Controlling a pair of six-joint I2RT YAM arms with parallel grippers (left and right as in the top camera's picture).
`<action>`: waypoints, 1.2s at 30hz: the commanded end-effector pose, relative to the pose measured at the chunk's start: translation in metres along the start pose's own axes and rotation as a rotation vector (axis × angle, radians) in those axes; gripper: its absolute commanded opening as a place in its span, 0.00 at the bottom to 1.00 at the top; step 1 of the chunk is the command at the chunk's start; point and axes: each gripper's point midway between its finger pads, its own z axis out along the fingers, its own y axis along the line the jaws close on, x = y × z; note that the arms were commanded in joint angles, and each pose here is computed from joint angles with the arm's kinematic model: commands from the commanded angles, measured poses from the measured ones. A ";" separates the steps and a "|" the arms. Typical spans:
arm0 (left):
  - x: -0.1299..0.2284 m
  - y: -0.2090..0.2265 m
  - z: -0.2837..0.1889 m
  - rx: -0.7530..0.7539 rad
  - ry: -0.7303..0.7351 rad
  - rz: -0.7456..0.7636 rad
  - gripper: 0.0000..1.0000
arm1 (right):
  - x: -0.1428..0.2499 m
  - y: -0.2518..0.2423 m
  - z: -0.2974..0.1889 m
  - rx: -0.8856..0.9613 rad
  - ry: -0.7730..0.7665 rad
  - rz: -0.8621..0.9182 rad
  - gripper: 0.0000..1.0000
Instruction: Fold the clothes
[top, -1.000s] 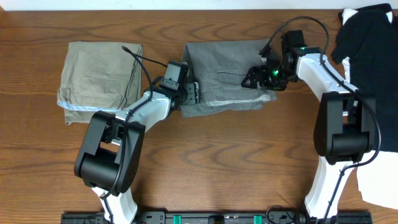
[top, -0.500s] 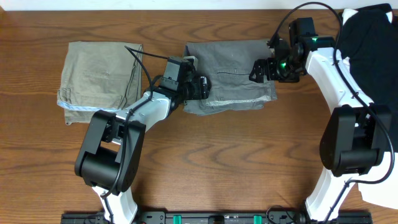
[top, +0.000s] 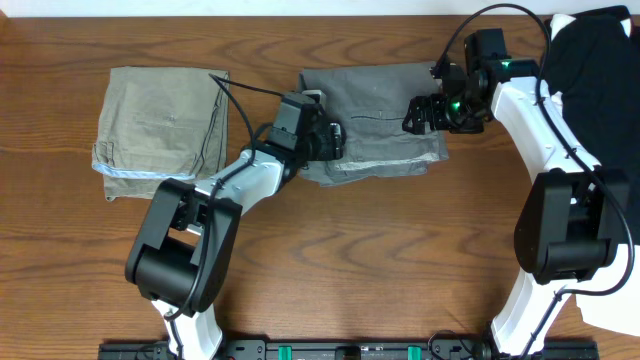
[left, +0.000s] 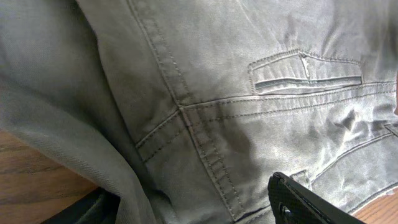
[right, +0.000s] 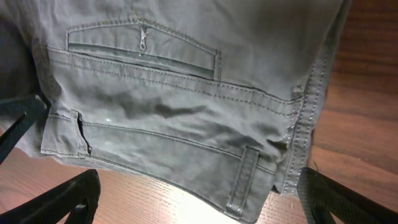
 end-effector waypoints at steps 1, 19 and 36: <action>0.003 0.004 0.007 -0.060 -0.015 0.008 0.72 | 0.007 0.002 0.007 0.008 0.014 -0.025 0.99; 0.000 -0.001 0.015 -0.058 -0.055 -0.022 0.73 | 0.051 0.011 0.059 -0.040 0.073 -0.025 0.80; 0.018 0.013 0.038 -0.075 -0.020 -0.044 0.30 | 0.065 0.022 0.071 -0.046 0.101 -0.029 0.76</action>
